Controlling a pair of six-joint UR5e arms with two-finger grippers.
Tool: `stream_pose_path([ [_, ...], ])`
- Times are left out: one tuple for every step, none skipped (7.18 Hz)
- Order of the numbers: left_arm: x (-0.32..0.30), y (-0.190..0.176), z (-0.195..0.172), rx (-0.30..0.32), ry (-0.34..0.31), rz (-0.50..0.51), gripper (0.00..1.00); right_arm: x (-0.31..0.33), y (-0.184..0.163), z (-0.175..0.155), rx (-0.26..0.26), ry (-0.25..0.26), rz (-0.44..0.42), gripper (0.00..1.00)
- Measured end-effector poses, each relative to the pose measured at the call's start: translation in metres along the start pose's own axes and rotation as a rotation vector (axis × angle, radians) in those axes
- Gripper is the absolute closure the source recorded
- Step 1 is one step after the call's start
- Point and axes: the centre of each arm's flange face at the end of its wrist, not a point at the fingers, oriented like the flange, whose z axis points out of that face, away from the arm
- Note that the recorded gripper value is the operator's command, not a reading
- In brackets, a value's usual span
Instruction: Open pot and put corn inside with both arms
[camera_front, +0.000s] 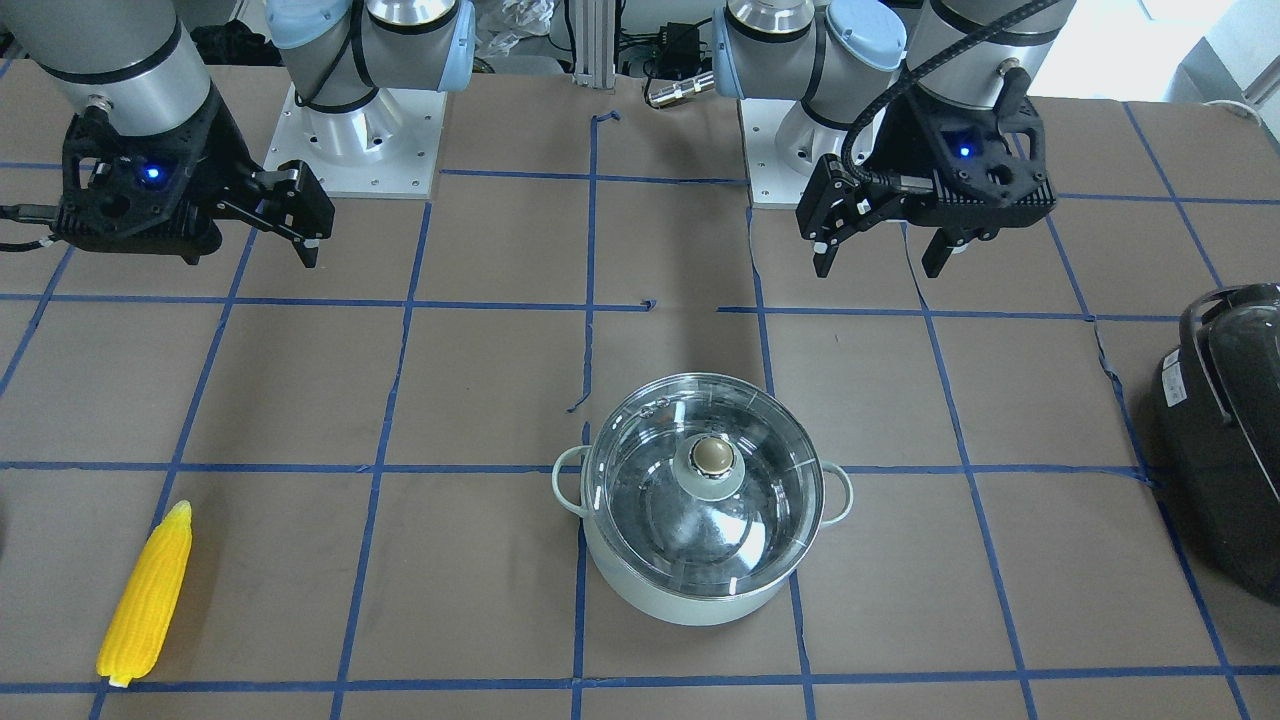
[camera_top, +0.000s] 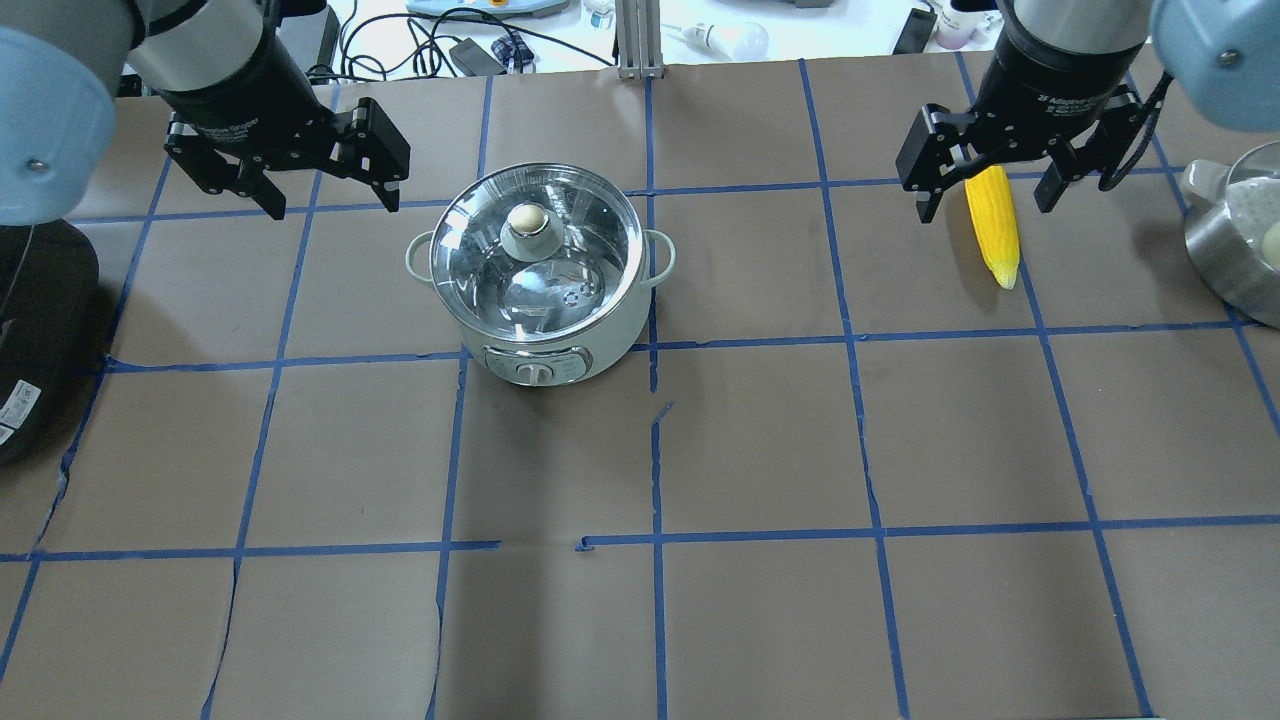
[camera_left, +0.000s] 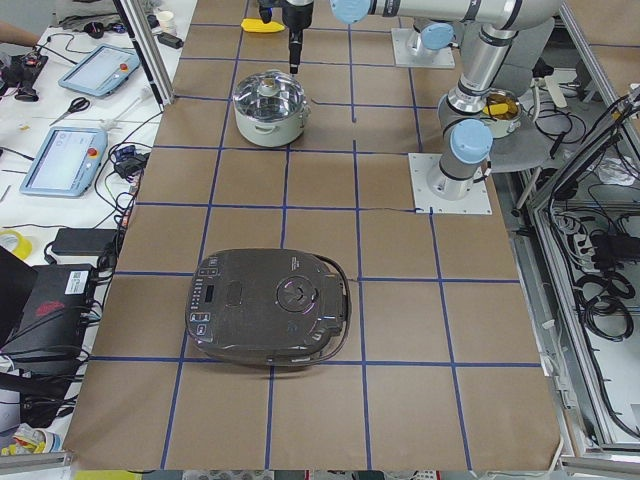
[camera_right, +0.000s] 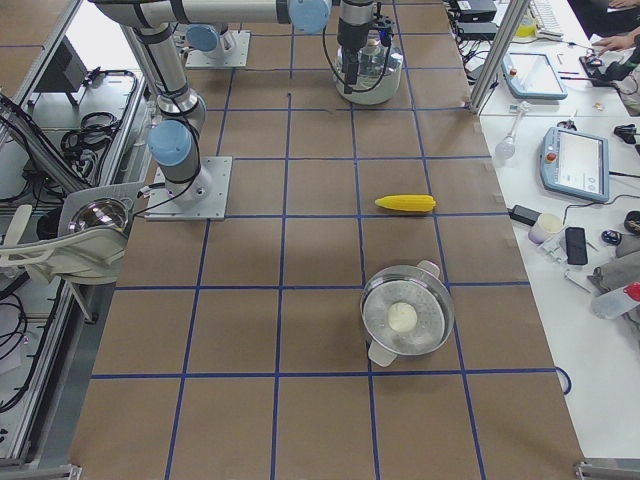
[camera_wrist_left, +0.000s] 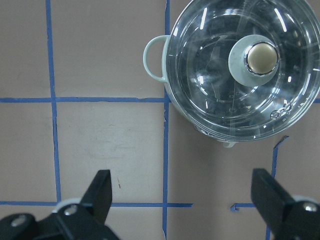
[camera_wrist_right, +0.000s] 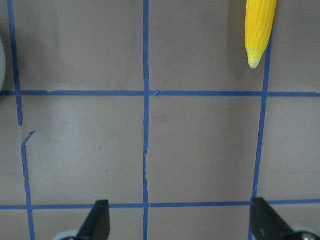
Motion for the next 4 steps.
stream_pose_path([
  [0.001, -0.013, 0.011, -0.017, -0.001, -0.012, 0.0, 0.005, -0.012, -0.003, 0.078, 0.01, 0.008, 0.0],
  [0.004, -0.031, 0.025, -0.037, -0.001, -0.03, 0.0, 0.015, -0.026, 0.006, 0.107, 0.018, 0.021, 0.0],
  [0.015, -0.054, 0.048, -0.05, 0.0, -0.052, 0.0, 0.029, -0.041, 0.027, 0.088, 0.018, 0.035, 0.0],
  [0.038, -0.073, 0.071, -0.047, 0.0, -0.07, 0.0, 0.047, -0.057, 0.053, 0.059, 0.016, 0.048, 0.0],
])
